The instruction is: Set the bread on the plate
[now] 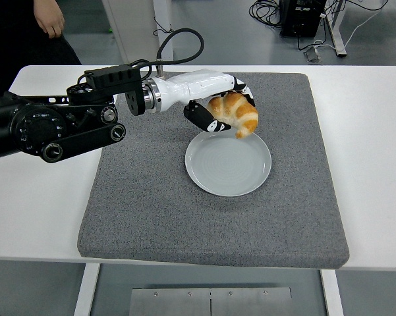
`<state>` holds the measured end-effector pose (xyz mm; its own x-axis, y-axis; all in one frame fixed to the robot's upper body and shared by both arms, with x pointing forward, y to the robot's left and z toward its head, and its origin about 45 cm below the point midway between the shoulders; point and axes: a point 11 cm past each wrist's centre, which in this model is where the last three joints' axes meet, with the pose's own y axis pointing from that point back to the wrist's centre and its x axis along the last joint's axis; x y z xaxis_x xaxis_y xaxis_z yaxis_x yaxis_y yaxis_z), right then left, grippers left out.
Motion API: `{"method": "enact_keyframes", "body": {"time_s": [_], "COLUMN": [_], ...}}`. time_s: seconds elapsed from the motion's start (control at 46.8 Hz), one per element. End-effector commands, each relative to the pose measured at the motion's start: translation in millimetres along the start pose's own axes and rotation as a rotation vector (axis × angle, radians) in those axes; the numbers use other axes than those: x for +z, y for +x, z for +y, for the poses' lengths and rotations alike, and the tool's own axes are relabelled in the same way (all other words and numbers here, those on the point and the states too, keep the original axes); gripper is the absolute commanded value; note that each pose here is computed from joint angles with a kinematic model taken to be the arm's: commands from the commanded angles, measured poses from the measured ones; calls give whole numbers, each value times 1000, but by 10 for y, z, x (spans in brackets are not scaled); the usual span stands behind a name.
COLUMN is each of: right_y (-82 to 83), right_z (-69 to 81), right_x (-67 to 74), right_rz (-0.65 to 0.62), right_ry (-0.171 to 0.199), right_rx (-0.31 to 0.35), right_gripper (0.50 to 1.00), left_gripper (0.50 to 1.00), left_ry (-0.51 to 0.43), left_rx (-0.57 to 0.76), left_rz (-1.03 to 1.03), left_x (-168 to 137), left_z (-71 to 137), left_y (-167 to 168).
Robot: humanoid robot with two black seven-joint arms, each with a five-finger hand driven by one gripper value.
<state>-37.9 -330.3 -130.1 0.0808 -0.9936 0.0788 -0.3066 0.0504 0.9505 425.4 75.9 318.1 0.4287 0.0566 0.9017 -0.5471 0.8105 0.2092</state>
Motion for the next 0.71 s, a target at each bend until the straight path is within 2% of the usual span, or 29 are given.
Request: {"method": "enact_keyframes", "body": {"time_s": [0.0,0.278,0.684], "right_y": [-1,-1,4], "right_z": [0,0,0], "right_x": [0,0,1], "right_rz": [-1,-1,0], "right_ry": [0,0,0], "right_rx": [0,0,1], "right_gripper": [1000,1000,1000], "left_gripper": [624,625,625], "left_ry": [1,10,36], "left_rx": [-6,-63,-90], "left_rz": [4,23,34], "left_x": [0,-34,-163], "left_z": [-33,-91,-140], "left_y": [-43,-335,-544]}}
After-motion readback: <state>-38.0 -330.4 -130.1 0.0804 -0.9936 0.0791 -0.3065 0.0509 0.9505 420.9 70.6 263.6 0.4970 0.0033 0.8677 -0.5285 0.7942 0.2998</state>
